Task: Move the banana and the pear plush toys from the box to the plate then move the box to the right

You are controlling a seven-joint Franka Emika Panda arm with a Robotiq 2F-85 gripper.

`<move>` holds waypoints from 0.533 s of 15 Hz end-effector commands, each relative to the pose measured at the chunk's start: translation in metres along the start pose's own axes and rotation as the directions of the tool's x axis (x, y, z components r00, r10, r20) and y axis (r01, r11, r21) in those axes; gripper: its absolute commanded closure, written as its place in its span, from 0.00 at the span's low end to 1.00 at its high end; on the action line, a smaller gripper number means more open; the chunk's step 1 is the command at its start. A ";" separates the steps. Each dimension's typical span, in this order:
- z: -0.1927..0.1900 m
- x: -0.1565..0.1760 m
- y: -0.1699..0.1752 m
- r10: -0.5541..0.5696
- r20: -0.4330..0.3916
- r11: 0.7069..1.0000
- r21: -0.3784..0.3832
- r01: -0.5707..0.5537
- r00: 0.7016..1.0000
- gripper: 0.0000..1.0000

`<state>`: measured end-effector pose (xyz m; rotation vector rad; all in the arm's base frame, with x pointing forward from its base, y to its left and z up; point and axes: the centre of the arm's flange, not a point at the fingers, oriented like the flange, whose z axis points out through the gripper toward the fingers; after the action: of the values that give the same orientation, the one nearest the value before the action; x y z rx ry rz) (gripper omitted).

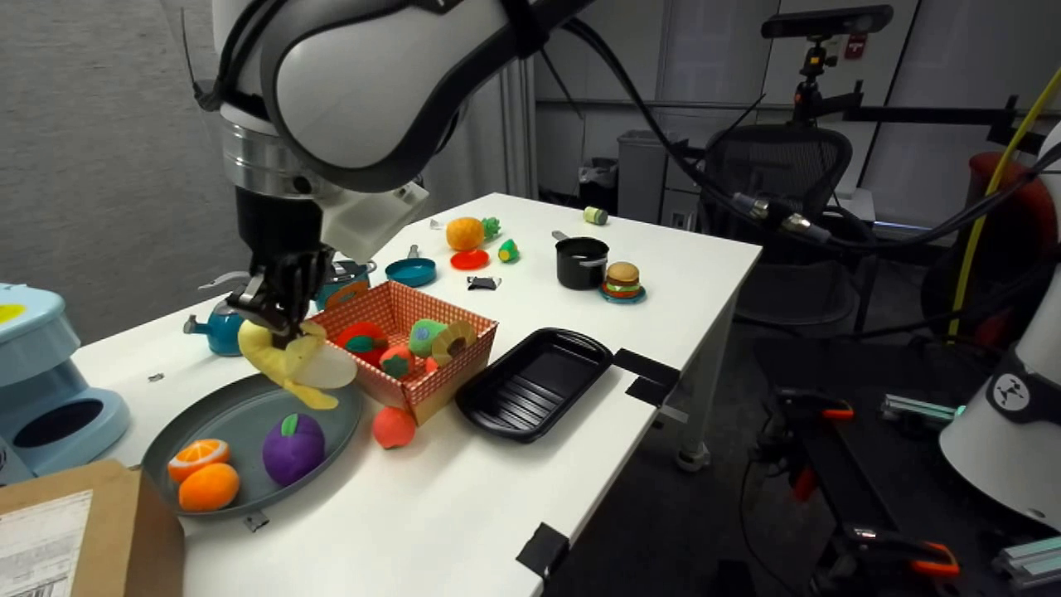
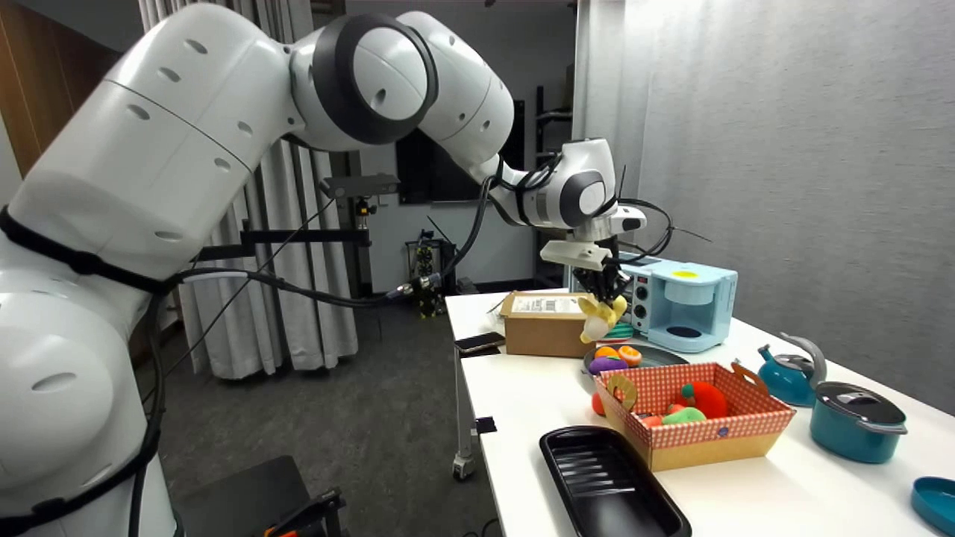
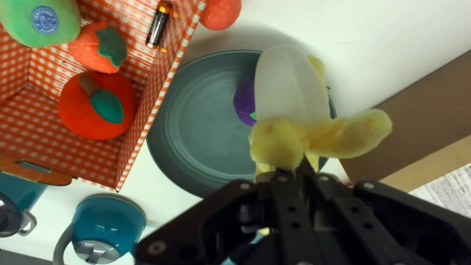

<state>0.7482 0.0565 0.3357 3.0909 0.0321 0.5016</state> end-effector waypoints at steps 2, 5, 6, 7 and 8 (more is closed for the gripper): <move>0.040 0.035 0.014 0.028 -0.016 0.999 -0.029 -0.029 0.999 0.98; 0.062 0.040 0.026 0.052 -0.004 0.997 -0.050 -0.052 0.999 0.98; 0.067 0.041 0.029 0.056 -0.004 0.997 -0.056 -0.057 0.998 0.98; 0.070 0.041 0.031 0.065 0.000 0.996 -0.060 -0.065 0.998 0.98; 0.073 0.041 0.033 0.067 0.003 0.996 -0.067 -0.067 0.998 0.68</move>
<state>0.7840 0.0280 0.2810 3.0509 -0.0351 0.4948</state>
